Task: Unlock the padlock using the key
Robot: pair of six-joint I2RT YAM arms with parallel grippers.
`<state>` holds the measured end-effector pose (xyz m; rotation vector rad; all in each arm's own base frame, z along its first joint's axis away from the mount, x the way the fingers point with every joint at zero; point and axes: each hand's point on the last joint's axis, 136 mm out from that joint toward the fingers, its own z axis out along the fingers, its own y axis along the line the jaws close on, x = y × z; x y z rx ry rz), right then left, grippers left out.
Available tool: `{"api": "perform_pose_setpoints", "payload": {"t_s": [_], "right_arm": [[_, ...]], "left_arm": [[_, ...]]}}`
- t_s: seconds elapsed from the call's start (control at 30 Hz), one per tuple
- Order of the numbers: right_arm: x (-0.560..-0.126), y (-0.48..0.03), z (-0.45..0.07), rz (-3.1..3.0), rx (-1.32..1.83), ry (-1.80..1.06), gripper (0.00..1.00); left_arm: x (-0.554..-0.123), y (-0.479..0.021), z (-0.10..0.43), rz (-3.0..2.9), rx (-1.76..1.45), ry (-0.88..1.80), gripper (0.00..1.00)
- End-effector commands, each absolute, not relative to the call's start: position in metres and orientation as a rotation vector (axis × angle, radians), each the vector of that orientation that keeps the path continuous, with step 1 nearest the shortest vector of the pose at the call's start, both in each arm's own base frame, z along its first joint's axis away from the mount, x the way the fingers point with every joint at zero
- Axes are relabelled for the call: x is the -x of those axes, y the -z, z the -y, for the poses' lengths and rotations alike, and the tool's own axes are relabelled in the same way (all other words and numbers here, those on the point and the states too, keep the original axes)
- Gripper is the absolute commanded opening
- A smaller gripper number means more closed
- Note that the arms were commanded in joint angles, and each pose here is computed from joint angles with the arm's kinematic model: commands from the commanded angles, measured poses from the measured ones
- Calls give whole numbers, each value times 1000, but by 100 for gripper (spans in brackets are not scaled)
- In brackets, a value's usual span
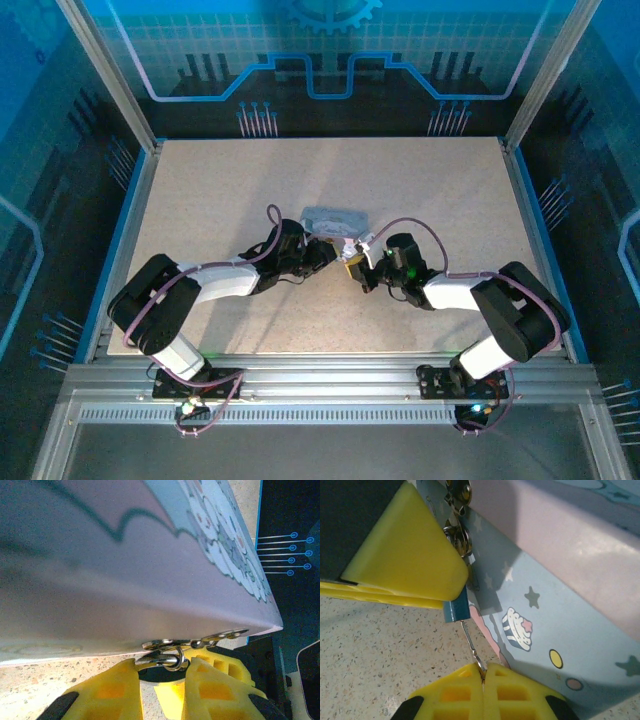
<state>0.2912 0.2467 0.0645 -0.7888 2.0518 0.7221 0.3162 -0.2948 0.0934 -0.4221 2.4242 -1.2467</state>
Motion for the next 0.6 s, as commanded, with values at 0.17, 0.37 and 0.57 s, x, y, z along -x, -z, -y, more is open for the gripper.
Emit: {"api": "perform_pose_setpoints", "payload": {"t_s": [0.17, 0.37, 0.57], "right_arm": [[-309, -73, -246, -2044, 736, -698, 0], [-311, -75, -247, -2050, 722, -710, 0], [-311, -79, -249, -2045, 715, -746, 0]], "left_arm": [[-315, -109, 307, -2378, 357, 1328, 3], [-315, -106, 307, -2382, 361, 1329, 3], [-315, -104, 306, -2383, 362, 1328, 3]]}}
